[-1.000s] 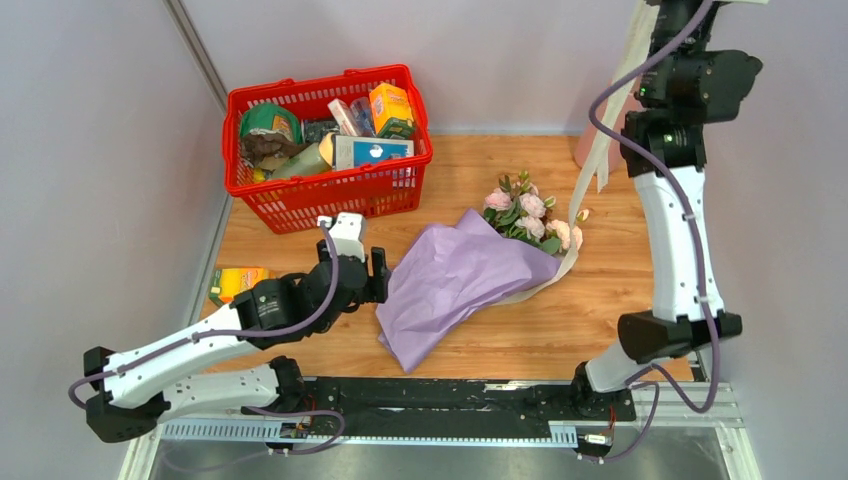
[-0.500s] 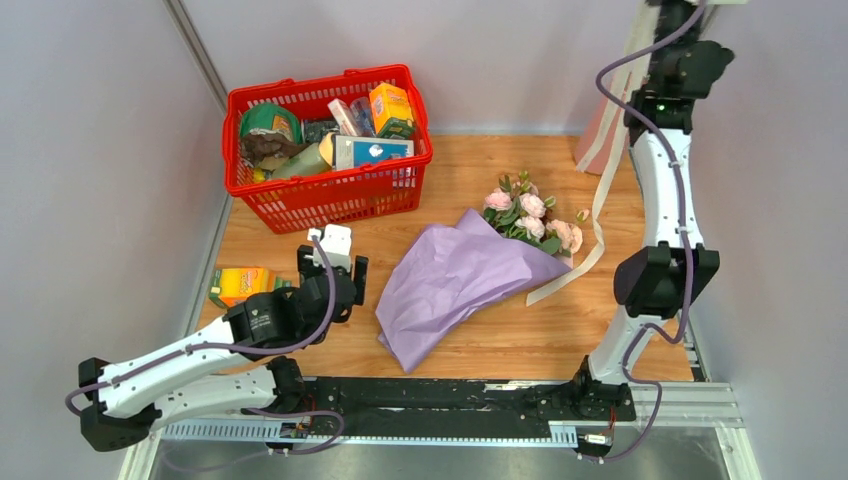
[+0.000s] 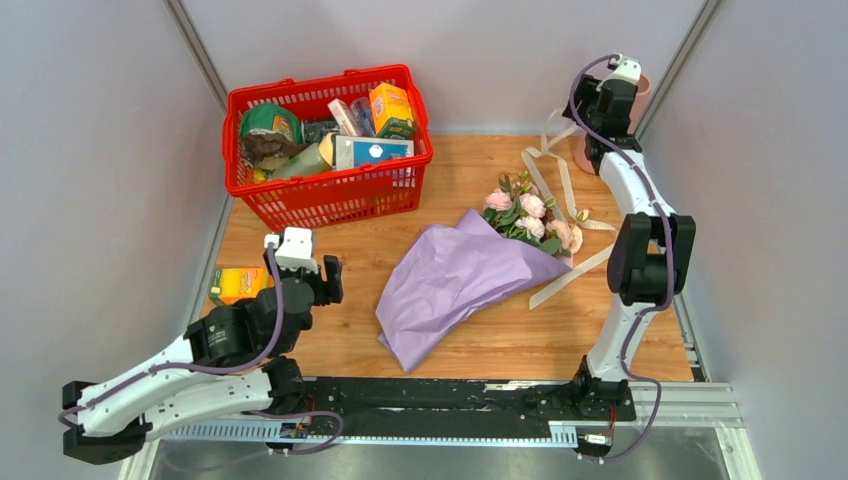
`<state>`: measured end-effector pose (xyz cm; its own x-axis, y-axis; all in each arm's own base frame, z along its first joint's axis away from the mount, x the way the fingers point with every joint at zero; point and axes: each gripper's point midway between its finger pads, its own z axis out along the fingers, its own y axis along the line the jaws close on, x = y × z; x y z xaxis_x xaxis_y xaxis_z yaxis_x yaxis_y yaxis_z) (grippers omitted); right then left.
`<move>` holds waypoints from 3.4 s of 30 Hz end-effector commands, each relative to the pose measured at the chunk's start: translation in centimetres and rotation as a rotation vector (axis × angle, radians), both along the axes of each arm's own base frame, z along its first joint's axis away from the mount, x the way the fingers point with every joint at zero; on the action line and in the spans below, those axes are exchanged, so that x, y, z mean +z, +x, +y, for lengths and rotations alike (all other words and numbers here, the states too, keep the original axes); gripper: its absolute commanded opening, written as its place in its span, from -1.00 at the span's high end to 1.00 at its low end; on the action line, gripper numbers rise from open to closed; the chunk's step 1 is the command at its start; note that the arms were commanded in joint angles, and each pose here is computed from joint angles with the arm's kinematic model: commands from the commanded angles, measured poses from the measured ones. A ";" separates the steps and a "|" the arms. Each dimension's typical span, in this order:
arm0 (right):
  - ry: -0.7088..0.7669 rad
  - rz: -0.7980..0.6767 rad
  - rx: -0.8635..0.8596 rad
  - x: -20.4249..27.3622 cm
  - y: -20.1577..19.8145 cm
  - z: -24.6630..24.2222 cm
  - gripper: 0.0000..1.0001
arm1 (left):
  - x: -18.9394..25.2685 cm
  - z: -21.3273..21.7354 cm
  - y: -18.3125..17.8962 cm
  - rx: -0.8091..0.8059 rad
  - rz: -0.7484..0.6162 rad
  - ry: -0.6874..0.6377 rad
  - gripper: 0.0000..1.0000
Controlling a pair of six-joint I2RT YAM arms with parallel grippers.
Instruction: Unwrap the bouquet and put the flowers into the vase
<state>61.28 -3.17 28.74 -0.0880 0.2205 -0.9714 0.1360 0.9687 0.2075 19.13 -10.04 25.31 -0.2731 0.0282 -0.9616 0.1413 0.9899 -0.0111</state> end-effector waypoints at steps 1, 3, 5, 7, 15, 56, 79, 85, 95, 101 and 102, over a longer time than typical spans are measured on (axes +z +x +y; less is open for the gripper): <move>0.105 0.192 -0.088 -1.7 -4.9 -0.5 -0.36 | 1.1 1.0 0.1 0.025 -0.034 -0.001 -0.54; 0.147 0.264 -0.066 -3.5 -7.4 0.3 -0.46 | 1.3 1.4 0.0 0.040 -0.039 -0.016 -0.54; 0.220 0.312 -0.156 -4.6 -10.4 -0.2 -0.47 | 1.4 1.7 -0.2 0.037 -0.040 -0.037 -0.54; 0.277 0.363 -0.324 -6.1 -13.9 -2.0 -0.44 | 1.5 1.7 -0.5 0.023 -0.043 -0.075 -0.54; 0.411 0.518 -0.501 -12.0 -23.4 -5.1 -0.29 | 2.2 2.3 -1.0 0.009 -0.070 -0.159 -0.54; 0.684 0.651 -0.627 -27.0 -19.0 -8.5 1.00 | 3.0 5.1 -1.4 0.098 -0.111 -0.242 -0.53; 0.620 0.194 0.156 -17.8 6.6 2.8 0.96 | 0.3 1.1 -0.1 0.056 -0.016 -0.050 -0.53; 0.590 0.202 0.117 -16.6 4.2 2.7 0.91 | -1.5 -1.1 -0.3 0.012 0.055 -0.095 -0.52; 0.410 0.255 0.140 -12.8 -1.8 2.4 0.18 | -4.1 -3.5 -1.9 -0.058 0.208 -0.179 -0.52; 0.235 0.422 0.121 -16.2 -5.3 1.1 -0.24 | -7.2 -4.4 -3.1 -0.054 0.341 -0.164 -0.54; 0.223 0.454 0.109 -16.8 -5.7 0.9 -0.28 | -7.7 -4.4 -3.3 -0.042 0.360 -0.167 -0.54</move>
